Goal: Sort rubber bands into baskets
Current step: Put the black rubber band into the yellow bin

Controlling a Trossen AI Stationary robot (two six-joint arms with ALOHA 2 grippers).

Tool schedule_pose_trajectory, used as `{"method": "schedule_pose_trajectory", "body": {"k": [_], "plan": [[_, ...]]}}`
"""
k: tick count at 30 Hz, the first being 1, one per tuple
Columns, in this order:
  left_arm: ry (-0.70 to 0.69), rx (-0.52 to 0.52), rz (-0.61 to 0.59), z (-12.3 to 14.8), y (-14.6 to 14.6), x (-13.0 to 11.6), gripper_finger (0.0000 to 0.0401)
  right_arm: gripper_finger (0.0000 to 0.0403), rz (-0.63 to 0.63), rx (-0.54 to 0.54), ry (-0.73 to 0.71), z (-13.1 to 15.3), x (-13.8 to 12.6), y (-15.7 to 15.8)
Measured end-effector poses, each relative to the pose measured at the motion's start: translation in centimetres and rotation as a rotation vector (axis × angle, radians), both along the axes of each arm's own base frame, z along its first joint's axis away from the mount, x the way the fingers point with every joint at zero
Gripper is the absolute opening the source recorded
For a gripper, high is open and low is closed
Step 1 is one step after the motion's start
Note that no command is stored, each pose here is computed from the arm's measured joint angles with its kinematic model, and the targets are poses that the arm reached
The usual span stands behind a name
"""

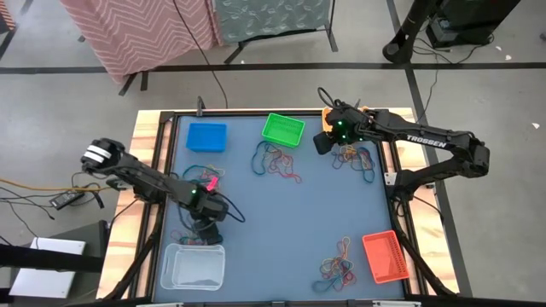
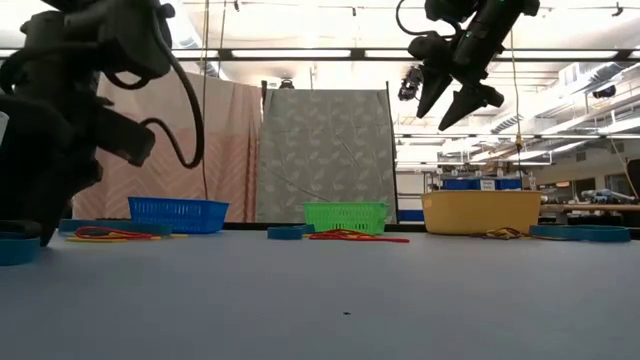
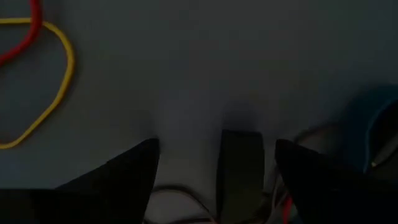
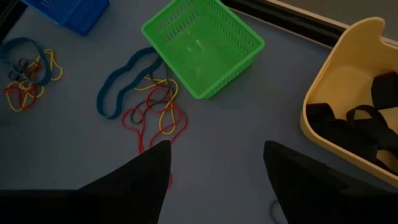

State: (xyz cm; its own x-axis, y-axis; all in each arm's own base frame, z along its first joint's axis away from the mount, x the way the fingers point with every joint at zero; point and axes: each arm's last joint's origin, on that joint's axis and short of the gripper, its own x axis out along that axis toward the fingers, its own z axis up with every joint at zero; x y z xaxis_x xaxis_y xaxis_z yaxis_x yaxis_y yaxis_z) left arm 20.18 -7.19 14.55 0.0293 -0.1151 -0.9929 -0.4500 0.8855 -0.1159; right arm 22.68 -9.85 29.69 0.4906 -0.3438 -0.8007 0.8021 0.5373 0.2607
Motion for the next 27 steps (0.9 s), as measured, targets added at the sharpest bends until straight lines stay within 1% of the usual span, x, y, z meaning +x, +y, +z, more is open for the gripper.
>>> {"method": "schedule_pose_trajectory", "body": {"k": [3, 5, 6, 8, 11, 12, 13, 16, 20, 24, 27], "plan": [[0.029, 0.008, 0.043, -0.3, 0.0, 0.0, 0.0313, 0.0269, 0.000, 0.000, 0.000, 0.0, 0.0, 0.0], [0.038, 0.007, 0.046, -0.3, 0.0, -0.1, 0.0284, 0.0268, 0.000, 0.000, -0.001, 0.0, 0.0, 0.0], [0.046, 0.004, 0.047, -0.3, 0.1, -0.1, 0.0261, 0.0267, -0.001, 0.001, -0.002, 0.0, 0.0, 0.0], [0.060, -0.007, 0.055, -0.3, 0.2, -0.2, 0.0199, 0.0266, -0.007, 0.005, -0.004, 0.0, 0.0, 0.0], [0.055, -0.028, 0.070, 0.0, 0.4, 0.2, 0.0073, 0.0266, -0.010, 0.037, -0.025, 0.0, 0.1, 0.1], [0.031, -0.034, 0.075, 0.3, 0.6, 0.6, 0.0037, 0.0267, -0.006, 0.055, -0.045, 0.1, 0.2, 0.1], [-0.012, -0.031, 0.082, 0.9, 0.8, 1.1, 0.0022, 0.0267, 0.001, 0.072, -0.075, 0.2, 0.3, 0.1], [-0.170, 0.003, 0.091, 3.5, 1.9, 3.0, 0.0015, 0.0267, 0.064, 0.099, -0.189, 0.8, 1.2, 0.3], [-0.436, 0.119, 0.070, 8.1, 4.7, 6.5, 0.0006, 0.0264, 0.191, 0.088, -0.416, 2.5, 2.8, 0.9], [-0.730, 0.272, 0.063, 12.5, 8.5, 10.1, 0.0005, 0.0264, 0.332, 0.016, -0.710, 5.6, 3.8, 1.7], [-0.890, 0.356, 0.114, 14.3, 11.9, 12.7, 0.0004, 0.0265, 0.396, -0.089, -0.935, 8.5, 3.4, 2.3]]}}
